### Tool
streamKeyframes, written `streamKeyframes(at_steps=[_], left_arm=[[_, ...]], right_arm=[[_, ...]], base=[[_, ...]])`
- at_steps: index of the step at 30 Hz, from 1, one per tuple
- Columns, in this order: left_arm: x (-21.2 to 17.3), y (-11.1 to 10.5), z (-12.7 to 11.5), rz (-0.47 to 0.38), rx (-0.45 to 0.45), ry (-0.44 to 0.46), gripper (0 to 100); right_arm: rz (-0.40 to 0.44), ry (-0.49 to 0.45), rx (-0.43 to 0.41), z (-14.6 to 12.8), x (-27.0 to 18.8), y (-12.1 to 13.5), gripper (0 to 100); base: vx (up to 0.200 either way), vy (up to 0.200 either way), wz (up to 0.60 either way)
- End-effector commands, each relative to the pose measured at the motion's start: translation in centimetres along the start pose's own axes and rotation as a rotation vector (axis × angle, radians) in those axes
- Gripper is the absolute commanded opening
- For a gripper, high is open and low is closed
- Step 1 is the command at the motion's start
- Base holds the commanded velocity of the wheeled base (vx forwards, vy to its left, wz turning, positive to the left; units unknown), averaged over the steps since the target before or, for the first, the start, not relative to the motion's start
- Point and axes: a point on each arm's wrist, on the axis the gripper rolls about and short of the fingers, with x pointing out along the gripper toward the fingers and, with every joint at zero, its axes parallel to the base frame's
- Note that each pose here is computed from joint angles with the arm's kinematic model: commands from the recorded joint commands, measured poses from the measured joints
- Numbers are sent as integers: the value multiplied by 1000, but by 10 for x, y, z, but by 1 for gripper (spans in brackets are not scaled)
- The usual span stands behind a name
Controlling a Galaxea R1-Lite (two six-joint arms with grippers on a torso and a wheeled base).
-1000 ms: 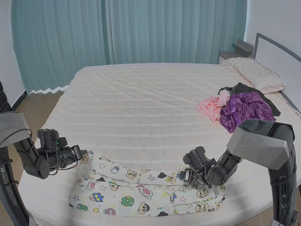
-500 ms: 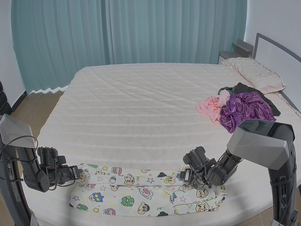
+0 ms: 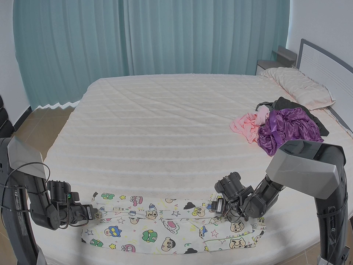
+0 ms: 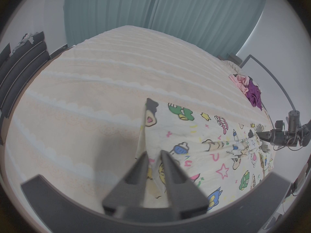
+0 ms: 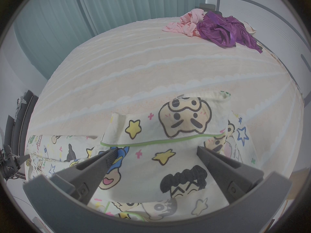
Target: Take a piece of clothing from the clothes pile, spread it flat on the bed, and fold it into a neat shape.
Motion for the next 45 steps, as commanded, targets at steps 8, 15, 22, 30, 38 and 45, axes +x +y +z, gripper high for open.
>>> streamKeyframes(at_steps=[8,15,22,30,38,45], left_arm=[[-12,12,-6,29,-55,12,100],[-53,24,-4,-32,-194,-35,100],[-62,3,16,-112,-306,-110,100],[-14,-1,16,-26,-248,-71,100],[9,-22,7,-24,-127,-19,100],[17,-33,0,-14,-29,2,100]], right_arm=[[7,-8,6,3,-6,0,100],[28,-55,38,20,-39,-10,100],[52,-100,74,30,-81,-29,100],[29,-82,113,9,-119,-60,100],[104,-179,224,7,-179,-91,100],[100,-164,200,-1,-181,-93,100]], base=[[0,0,0],[0,0,0],[0,0,0],[0,0,0],[0,0,0],[0,0,0]])
